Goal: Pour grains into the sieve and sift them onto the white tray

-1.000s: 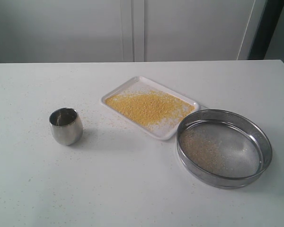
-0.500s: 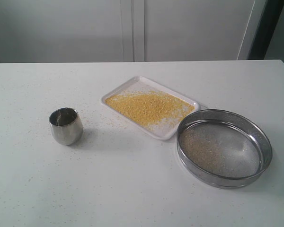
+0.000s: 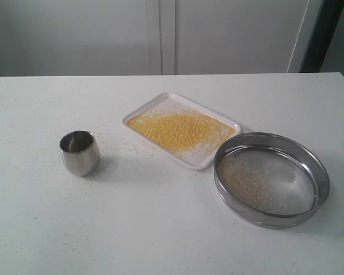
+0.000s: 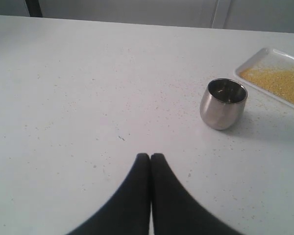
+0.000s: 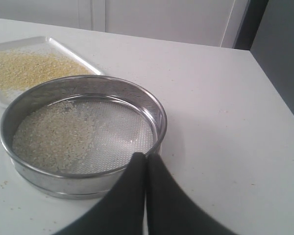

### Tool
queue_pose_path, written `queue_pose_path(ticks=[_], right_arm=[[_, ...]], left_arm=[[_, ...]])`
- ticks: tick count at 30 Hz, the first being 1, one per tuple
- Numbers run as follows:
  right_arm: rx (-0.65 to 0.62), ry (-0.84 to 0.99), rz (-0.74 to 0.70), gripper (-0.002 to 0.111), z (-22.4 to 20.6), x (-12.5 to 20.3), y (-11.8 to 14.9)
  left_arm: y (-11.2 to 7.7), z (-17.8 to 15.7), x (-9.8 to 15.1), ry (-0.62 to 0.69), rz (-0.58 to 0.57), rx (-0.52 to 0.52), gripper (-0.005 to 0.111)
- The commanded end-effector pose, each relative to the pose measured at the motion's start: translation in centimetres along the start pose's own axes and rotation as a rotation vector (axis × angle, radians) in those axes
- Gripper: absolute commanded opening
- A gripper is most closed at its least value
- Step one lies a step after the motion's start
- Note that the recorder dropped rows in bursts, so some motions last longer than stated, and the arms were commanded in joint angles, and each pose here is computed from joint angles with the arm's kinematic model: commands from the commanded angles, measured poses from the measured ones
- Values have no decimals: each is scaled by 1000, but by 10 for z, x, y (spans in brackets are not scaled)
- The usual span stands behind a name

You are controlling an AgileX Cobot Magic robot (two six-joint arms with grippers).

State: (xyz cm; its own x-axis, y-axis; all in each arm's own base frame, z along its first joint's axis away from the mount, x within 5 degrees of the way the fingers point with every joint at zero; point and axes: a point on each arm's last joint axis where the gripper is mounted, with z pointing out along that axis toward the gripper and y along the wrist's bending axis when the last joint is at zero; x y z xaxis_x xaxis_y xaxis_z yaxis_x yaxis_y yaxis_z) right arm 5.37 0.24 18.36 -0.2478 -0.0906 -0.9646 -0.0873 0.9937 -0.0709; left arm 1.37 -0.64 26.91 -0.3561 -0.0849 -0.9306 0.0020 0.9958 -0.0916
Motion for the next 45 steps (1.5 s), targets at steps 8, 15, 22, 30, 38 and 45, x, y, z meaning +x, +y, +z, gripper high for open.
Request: queue_pose_path(ticks=[8,15,22,30,38,45], right_arm=[[-3,-10,-15,0,0,0,0],[-3,-10,-15,0,0,0,0],[-3,-10,-15,0,0,0,0],[-3,-10,-15,0,0,0,0],[-3,-10,-15,0,0,0,0],[-4,-10,10,0,0,0,0]], left_arm=[[13,29,26,2,86,-100,0],[16,46,49,35,87,-99,0],[18,62,71,59,87,-98,0],[20,71,84,32,90,-94,0],[19,71,79,-34,94,-90,0],[19,71,79,-26,266,-92,0]])
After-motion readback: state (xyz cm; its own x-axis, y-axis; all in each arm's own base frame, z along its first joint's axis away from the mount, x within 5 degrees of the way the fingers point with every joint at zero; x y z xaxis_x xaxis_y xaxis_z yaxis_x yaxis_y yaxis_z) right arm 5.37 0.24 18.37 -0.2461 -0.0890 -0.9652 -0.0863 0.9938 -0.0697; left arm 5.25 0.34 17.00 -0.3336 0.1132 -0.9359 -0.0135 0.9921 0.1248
